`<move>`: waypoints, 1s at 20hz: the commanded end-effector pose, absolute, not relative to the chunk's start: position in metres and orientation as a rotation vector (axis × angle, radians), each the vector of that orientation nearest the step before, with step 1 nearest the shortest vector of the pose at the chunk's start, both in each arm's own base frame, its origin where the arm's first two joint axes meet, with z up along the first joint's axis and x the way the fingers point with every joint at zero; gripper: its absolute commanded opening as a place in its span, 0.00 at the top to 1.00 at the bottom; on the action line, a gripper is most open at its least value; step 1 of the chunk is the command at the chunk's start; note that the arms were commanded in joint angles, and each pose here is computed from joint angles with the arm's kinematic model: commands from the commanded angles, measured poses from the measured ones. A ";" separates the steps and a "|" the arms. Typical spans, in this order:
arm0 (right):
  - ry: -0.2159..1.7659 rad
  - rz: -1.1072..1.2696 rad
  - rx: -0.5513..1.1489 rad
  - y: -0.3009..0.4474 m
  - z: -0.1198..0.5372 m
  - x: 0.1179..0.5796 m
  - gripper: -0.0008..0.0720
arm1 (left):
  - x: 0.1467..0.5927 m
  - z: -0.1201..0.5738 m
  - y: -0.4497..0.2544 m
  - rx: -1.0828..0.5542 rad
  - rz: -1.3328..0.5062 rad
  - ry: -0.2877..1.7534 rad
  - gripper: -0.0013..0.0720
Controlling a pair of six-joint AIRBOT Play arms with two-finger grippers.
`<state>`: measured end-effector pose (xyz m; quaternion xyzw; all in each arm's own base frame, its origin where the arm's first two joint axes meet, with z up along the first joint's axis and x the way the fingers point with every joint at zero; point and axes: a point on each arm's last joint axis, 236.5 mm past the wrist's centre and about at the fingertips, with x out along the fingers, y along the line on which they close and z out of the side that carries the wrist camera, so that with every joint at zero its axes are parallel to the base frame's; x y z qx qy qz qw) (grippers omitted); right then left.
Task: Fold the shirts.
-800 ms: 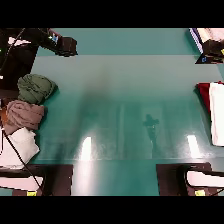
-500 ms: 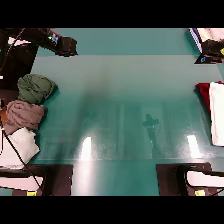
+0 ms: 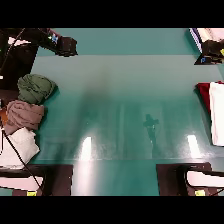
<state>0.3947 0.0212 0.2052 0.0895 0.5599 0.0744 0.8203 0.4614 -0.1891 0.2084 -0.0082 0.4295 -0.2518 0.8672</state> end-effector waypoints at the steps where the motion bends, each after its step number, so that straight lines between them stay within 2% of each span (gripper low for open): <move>1: 1.193 0.159 0.190 0.021 0.205 0.394 0.96 | 0.461 0.209 -0.190 -0.026 -0.528 0.900 0.95; 3: 1.193 0.159 0.190 0.021 0.205 0.394 0.96 | 0.465 0.207 -0.182 0.004 -0.502 0.897 0.95; 4: 1.193 0.160 0.189 0.021 0.205 0.394 0.96 | 0.469 0.200 -0.164 0.058 -0.433 0.909 0.70; 5: 1.193 0.160 0.190 0.022 0.206 0.394 0.96 | 0.473 0.192 -0.135 0.131 -0.325 0.934 0.24; 6: 1.193 0.161 0.190 0.022 0.206 0.394 0.96 | 0.477 0.185 -0.100 0.202 -0.187 0.965 0.14; 8: 1.194 0.163 0.191 0.023 0.206 0.394 0.96 | 0.482 0.172 -0.048 0.260 -0.025 1.003 0.14; 12: 1.194 0.163 0.191 0.023 0.206 0.394 0.96 | 0.485 0.102 0.033 0.149 0.137 1.102 0.13; 16: 1.193 0.163 0.191 0.023 0.206 0.394 0.96 | 0.470 0.027 0.084 0.085 0.219 1.180 0.13; 20: 1.191 0.163 0.191 0.023 0.206 0.395 0.96 | 0.464 -0.010 0.101 0.032 0.253 1.171 0.13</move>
